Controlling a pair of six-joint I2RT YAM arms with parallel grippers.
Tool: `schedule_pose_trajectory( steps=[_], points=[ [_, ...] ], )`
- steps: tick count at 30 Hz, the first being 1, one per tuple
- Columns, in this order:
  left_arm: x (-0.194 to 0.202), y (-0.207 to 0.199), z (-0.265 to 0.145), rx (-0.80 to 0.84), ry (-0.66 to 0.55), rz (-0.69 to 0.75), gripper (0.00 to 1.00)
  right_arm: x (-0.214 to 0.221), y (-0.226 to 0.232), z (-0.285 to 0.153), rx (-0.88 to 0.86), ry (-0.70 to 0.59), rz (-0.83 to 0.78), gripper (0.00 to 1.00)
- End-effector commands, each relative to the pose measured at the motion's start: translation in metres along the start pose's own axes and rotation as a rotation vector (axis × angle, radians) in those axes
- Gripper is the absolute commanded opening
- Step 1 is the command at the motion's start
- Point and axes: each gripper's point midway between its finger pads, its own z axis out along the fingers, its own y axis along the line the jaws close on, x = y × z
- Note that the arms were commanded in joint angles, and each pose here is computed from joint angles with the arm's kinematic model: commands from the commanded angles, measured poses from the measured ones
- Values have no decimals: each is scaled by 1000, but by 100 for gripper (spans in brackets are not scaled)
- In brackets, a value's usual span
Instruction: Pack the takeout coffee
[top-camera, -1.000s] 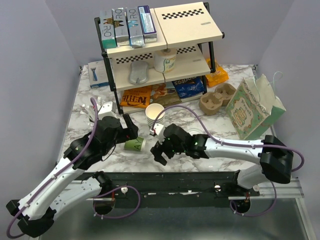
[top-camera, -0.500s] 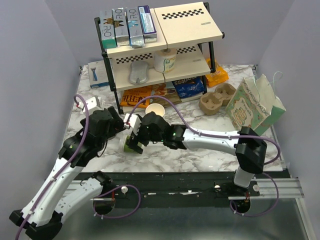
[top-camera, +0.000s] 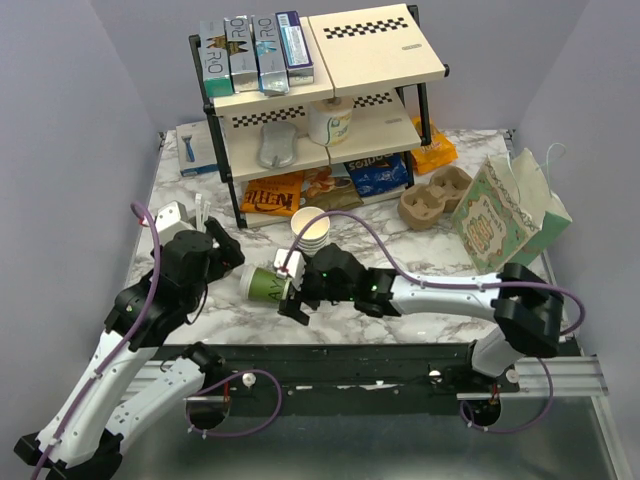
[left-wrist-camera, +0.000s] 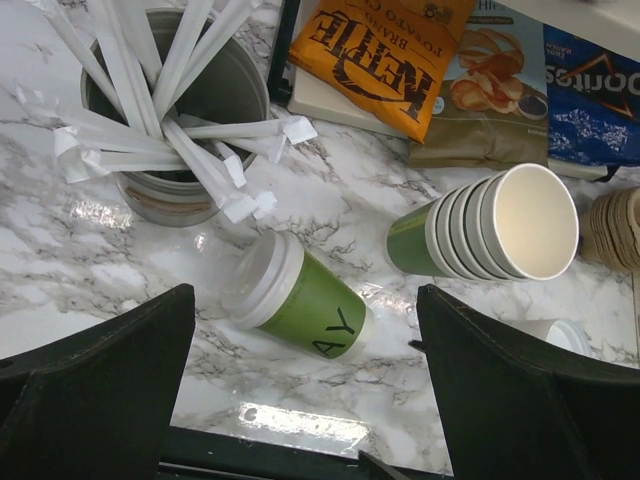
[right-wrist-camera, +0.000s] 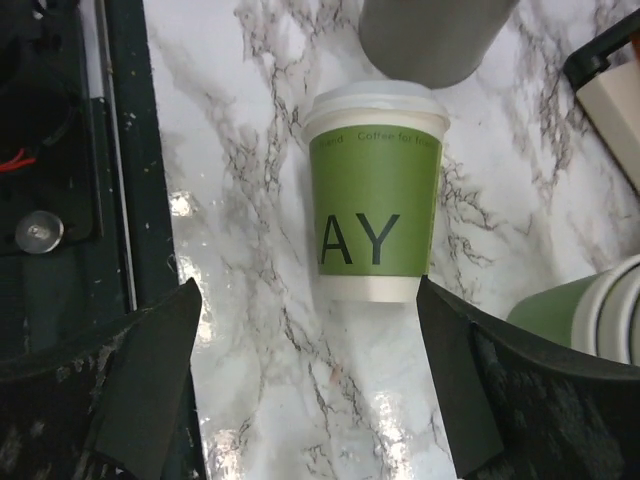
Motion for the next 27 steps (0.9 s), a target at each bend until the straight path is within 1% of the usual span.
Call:
schedule_pose_trajectory(
  steps=[1,4,6,7,8,9,10,12,14,19,26,27],
  points=[
    [-3,-7,8,1,-19,-20,99,-53,1,-17,-7,-178,-36,97],
    [-10,-18,5,46,-26,-24,99,-50,-3,-4,-3,-151,-52,98],
    [-19,-23,0,57,-39,-31,99,-39,-8,10,9,-110,-64,97],
    [-25,-23,-2,49,-52,-32,99,-45,-10,15,16,-116,-76,98],
    [-41,-22,-11,39,-96,-42,99,-44,-14,18,30,-109,-77,97],
    [-48,-19,-14,24,-119,-36,99,-45,-15,22,33,-114,-81,97],
    [-56,-16,-18,6,-139,-39,99,-35,-16,31,31,-87,-88,98],
    [-70,-13,-27,-8,-179,-38,99,-37,-19,39,37,-81,-89,97],
    [-73,-15,-29,-3,-179,-30,99,-26,-20,51,36,-51,-92,98],
    [-63,-16,-24,0,-143,-13,99,-6,-28,71,28,14,-95,98],
    [-61,-11,-29,16,-151,-33,99,18,-30,93,22,104,-77,98],
    [-61,-10,-30,16,-153,-36,99,29,-29,96,20,134,-73,98]
  ],
)
